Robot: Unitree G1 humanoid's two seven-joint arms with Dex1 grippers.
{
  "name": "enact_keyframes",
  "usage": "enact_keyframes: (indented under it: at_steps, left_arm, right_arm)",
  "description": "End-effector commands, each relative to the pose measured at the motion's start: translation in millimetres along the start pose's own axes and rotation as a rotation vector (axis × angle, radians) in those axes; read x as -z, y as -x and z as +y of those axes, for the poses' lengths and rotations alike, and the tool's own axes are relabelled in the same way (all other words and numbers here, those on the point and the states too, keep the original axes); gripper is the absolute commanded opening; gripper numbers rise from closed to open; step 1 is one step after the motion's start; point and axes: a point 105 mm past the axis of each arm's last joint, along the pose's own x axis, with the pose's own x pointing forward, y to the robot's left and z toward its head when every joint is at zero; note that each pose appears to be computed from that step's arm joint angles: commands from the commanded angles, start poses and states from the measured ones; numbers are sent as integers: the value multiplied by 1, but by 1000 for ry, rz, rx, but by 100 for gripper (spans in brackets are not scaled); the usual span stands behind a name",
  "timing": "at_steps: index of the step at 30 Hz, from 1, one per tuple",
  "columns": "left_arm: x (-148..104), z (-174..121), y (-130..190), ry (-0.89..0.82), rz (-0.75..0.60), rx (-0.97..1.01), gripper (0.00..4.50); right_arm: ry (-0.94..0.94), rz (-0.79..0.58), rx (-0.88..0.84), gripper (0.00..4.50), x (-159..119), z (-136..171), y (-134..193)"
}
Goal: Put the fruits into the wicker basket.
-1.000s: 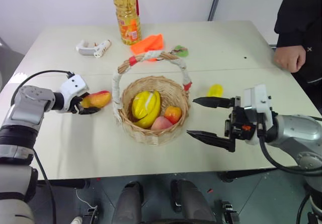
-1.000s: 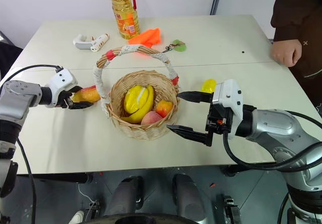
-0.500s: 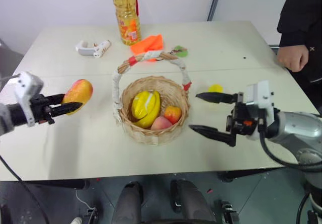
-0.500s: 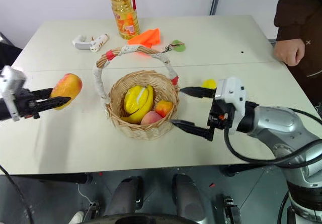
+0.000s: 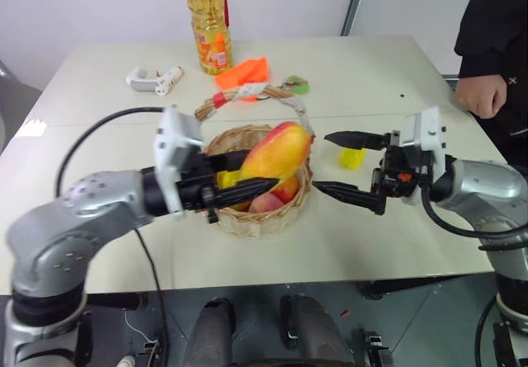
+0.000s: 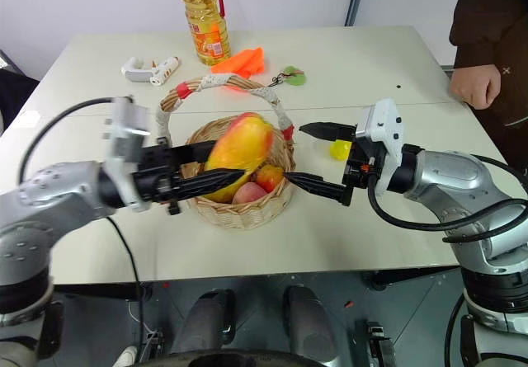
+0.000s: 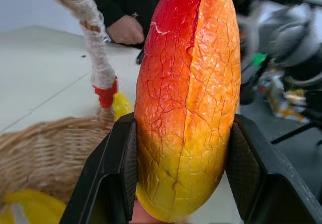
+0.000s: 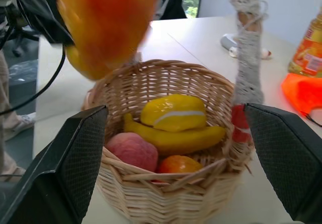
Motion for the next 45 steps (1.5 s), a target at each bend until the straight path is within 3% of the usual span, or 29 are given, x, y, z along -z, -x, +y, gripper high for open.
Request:
enact_keyframes:
  at_steps: [1,2,5,7,8,16,22,36,40,45]
  left_arm:
    - [2,7,-11,-68,1,-25,213]
    - [3,9,-12,-70,-2,-31,213]
    - [3,17,-11,-66,-3,-47,327]
    - [2,16,-8,-61,-3,-39,426]
    - [2,14,-6,-54,-6,-23,440]
    - [12,-8,32,34,53,77,440]
    - [23,-2,74,102,87,-10,440]
    - [33,1,91,131,40,-76,440]
    - [36,1,91,137,45,-78,440]
    - [38,2,93,148,48,-90,450]
  right_arm:
    - [48,-26,47,450,-10,-1,5]
    - [45,-23,61,450,-8,-2,7]
    - [24,-12,120,450,-1,-7,13]
    - [6,-1,170,450,5,-14,18]
    - [-4,3,202,450,9,-19,21]
    - [-57,138,524,450,60,-76,45]
    - [-211,132,738,450,87,-110,49]
    - [-371,254,865,450,141,-128,34]
    - [-414,240,849,450,144,-126,28]
    - [-476,203,862,295,141,-125,27]
